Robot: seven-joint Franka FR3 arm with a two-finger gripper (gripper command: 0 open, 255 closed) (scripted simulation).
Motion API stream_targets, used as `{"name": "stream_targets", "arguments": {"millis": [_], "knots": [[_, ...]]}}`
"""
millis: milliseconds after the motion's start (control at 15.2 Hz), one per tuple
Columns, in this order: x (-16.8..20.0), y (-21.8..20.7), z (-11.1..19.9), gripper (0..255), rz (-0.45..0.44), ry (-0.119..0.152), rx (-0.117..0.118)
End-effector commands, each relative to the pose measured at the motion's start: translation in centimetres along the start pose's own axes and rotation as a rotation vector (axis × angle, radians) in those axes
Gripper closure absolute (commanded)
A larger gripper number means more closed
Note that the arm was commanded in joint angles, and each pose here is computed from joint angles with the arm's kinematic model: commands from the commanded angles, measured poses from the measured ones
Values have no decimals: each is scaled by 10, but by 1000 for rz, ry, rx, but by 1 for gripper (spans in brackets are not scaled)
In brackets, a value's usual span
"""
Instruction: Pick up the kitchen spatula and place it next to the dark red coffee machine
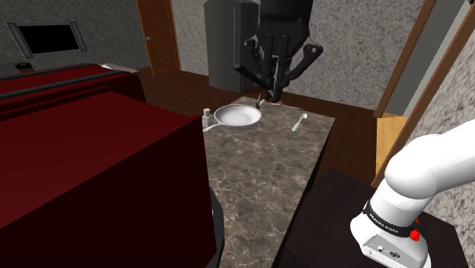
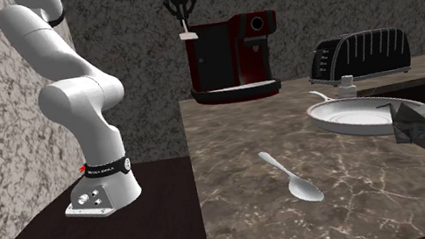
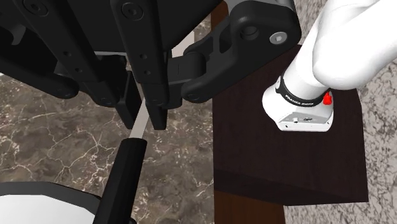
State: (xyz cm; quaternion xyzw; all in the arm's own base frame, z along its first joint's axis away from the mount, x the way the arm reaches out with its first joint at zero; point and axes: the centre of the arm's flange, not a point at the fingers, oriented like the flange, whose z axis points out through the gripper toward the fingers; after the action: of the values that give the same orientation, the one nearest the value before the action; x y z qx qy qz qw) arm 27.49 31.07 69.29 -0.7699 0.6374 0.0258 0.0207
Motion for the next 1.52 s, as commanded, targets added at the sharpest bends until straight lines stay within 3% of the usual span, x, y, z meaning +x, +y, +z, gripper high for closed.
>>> {"name": "stream_targets", "arguments": {"millis": [0, 1452], "knots": [[2, 1, 11, 255, 0, 0, 0], [9, 1, 127, 255, 0, 0, 0]]}}
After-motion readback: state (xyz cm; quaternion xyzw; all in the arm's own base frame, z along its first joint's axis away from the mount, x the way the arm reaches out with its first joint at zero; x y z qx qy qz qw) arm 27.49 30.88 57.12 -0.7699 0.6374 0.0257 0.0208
